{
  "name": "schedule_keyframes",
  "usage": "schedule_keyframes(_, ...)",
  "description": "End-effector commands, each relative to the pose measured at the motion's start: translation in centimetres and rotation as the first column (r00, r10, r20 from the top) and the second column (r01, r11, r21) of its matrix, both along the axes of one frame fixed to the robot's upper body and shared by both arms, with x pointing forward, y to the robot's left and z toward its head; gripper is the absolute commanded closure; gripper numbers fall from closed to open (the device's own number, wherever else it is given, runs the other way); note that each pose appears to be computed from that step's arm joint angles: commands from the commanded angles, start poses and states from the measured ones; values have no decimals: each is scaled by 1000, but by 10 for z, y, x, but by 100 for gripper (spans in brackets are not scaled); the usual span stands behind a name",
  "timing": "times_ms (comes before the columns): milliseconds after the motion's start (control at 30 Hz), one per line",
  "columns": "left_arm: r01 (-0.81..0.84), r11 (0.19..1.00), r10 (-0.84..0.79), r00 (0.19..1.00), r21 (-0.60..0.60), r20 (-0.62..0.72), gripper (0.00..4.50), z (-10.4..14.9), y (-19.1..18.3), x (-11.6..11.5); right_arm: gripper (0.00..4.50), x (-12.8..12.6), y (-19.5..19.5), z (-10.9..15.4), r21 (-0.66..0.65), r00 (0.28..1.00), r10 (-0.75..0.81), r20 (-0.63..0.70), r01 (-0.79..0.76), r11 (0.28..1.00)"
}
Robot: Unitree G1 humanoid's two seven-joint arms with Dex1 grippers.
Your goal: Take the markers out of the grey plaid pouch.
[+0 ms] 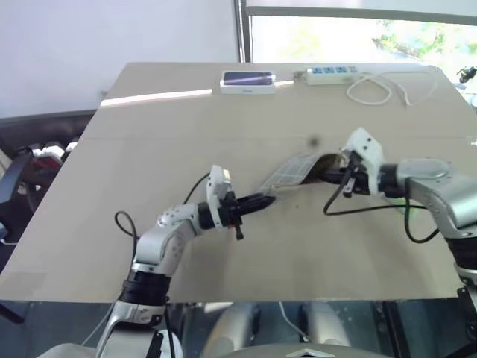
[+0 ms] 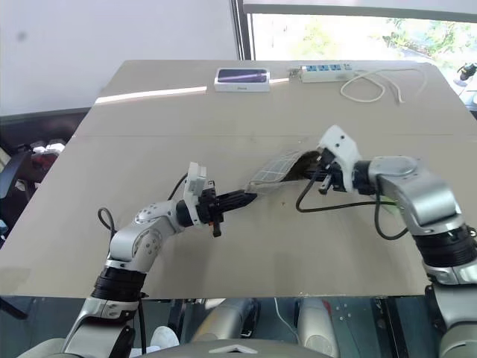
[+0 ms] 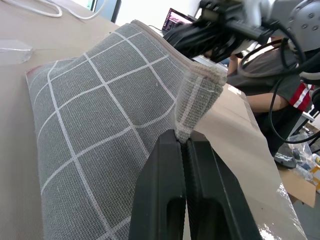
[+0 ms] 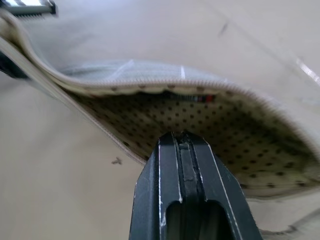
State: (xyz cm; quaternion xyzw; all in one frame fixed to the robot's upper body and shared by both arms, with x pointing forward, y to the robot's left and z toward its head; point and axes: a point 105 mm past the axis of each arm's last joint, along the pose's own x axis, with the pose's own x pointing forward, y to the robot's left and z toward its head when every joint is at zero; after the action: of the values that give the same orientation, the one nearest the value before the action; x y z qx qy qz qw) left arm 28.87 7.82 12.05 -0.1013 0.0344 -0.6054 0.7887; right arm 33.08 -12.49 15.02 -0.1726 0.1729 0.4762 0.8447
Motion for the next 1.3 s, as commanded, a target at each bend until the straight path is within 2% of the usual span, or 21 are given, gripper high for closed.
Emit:
schedule_keyframes(33,64,997,-61,997,-44,56,450,18,-8,-14,445,3,4,5,-105,992,95,89,-85,991)
schedule_keyframes(100,86,995,-82,995,-59,57,450,21,-11,-20,445,-4,2,-1,-188,985,161,60,-147,971)
schedule_keyframes(133,93,994,-90,994,-64,57,450,22,-11,-23,408,-9,-1,-3,-246,981,190,38,-175,953)
schedule_keyframes(200,96,993,-92,994,-70,60,450,23,-12,-25,367,-16,-7,-4,-325,976,217,9,-203,924)
schedule_keyframes(267,92,993,-88,994,-73,56,450,20,-13,-26,259,-24,-9,1,-397,968,252,8,-229,889)
schedule_keyframes(333,104,992,-100,994,-79,50,450,16,-15,-28,179,-36,-5,7,-449,954,300,-11,-273,851)
schedule_keyframes(433,120,989,-117,992,-81,44,450,11,-20,-29,21,-49,-1,6,-474,942,332,-48,-314,823)
schedule_keyframes(467,124,989,-120,992,-85,40,450,9,-21,-28,3,-50,0,3,-481,941,333,-55,-317,817)
schedule_keyframes(733,149,984,-152,988,-102,-22,450,-9,-29,-21,3,-37,9,-14,-543,941,336,-48,-306,782)
schedule_keyframes(967,126,975,-147,983,-181,-109,450,-6,-35,-9,3,-30,26,-19,-589,919,389,-66,-350,728)
schedule_keyframes(1167,140,953,-209,945,-269,-249,450,15,-38,-12,3,-34,23,15,-608,911,411,-41,-349,713)
schedule_keyframes(1300,143,955,-222,925,-259,-308,450,11,-37,-16,3,-39,18,32,-620,907,419,-49,-357,699)
